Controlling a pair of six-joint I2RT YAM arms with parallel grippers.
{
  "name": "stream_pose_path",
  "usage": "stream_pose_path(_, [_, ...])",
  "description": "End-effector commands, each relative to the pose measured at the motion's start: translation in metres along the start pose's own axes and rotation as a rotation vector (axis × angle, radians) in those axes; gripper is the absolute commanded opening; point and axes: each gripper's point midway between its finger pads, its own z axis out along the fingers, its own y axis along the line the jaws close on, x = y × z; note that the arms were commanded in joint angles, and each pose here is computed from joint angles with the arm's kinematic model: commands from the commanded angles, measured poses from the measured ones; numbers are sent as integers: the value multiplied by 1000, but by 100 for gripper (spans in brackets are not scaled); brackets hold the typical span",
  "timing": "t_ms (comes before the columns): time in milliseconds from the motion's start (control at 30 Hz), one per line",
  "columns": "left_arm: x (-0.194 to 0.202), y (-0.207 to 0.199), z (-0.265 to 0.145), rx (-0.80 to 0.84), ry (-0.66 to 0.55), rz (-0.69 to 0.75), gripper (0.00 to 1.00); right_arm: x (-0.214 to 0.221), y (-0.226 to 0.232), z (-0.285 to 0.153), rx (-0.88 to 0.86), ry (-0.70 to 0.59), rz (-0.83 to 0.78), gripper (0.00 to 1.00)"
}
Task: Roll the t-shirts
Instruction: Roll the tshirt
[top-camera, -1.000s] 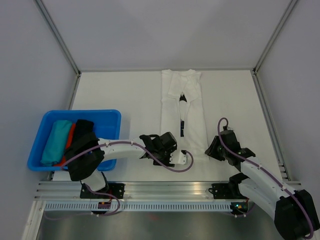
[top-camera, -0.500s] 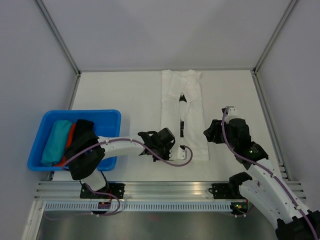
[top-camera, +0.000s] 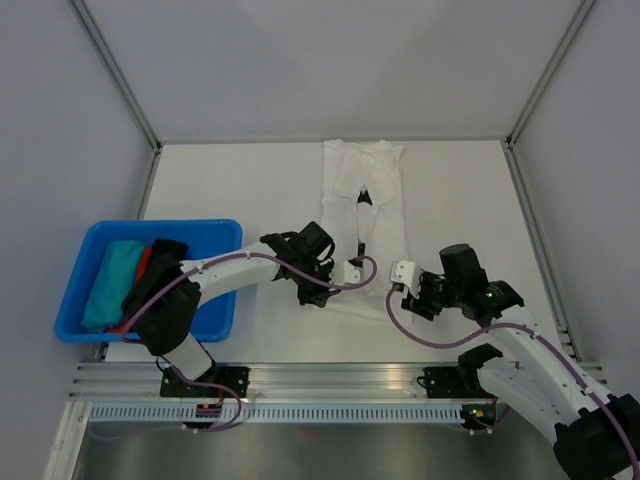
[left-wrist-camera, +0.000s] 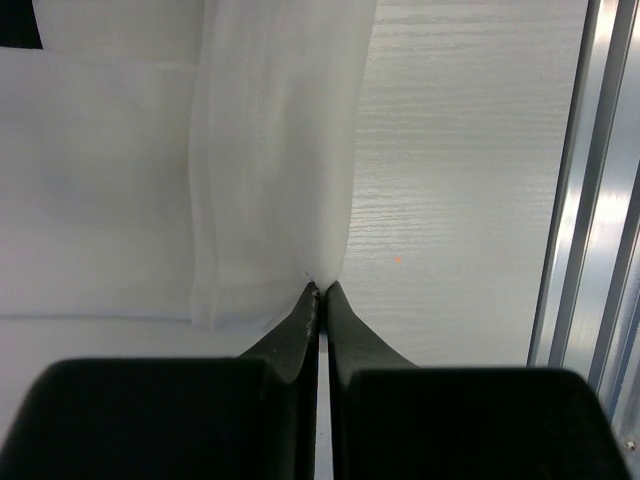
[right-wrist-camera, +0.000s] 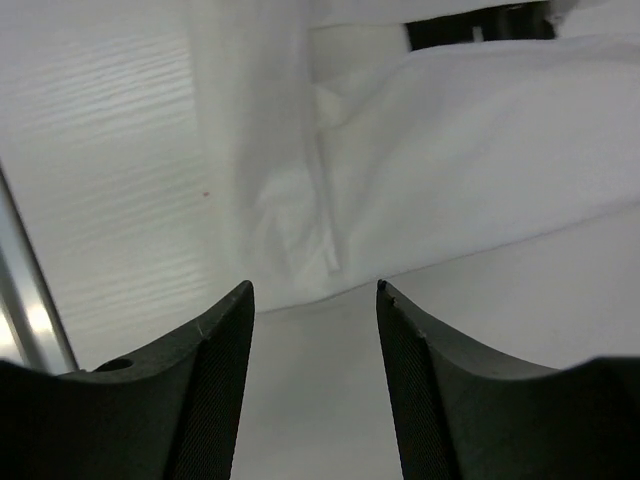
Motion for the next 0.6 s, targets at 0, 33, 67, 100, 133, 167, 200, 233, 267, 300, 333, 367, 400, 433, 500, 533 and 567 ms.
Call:
stream_pose_path(0, [-14,-2,-4,54,-44,19,2,19,45,4,-213,22,-294,59])
stream_pose_path(33, [-12,-2,-3,55,-41,17,2,27,51,9,-221,40,-295,59])
stream_pose_path(67, [-10,-1,-2,55,-34,12,2,22,49,14,-205,26,-327,60])
stream_pose_path(100, [-8,-1,-1,56,-29,7,2,25,61,19,-233,29,-346,60])
stream_pose_path(133, [-7,0,0,58,-26,3,2,21,59,24,-215,12,-355,60])
stream_pose_path(167, [-6,-1,1,62,-23,-1,2,26,63,28,-226,28,-363,60])
stream_pose_path(200, [-4,-2,2,65,-19,-3,2,32,62,33,-214,40,-365,60])
stream_pose_path(233, [-3,-2,3,65,-16,-6,2,38,61,35,-206,58,-367,60])
stream_pose_path(267, [-2,-2,3,69,-14,-12,2,40,59,38,-200,67,-370,60])
stream_pose_path(300, [-2,-2,4,70,-13,-11,2,46,55,42,-187,103,-366,60])
stream_pose_path(333, [-2,-1,3,66,-12,-11,2,43,49,45,-161,101,-359,59])
stream_pose_path(367, [-1,-1,4,67,-11,-12,2,50,47,48,-168,138,-355,57])
stream_pose_path(400, [-1,0,4,66,-11,-9,2,52,48,50,-182,153,-354,56])
stream_pose_path(433, [-1,0,4,67,-12,-12,2,56,51,51,-205,168,-347,53])
stream_pose_path(500, [-1,1,4,68,-12,-13,2,57,53,54,-229,174,-350,47])
stream_pose_path(533, [-1,1,3,66,-13,-12,2,55,52,55,-215,169,-331,40])
stream_pose_path(567, [0,1,3,67,-12,-11,2,55,51,55,-200,167,-325,35])
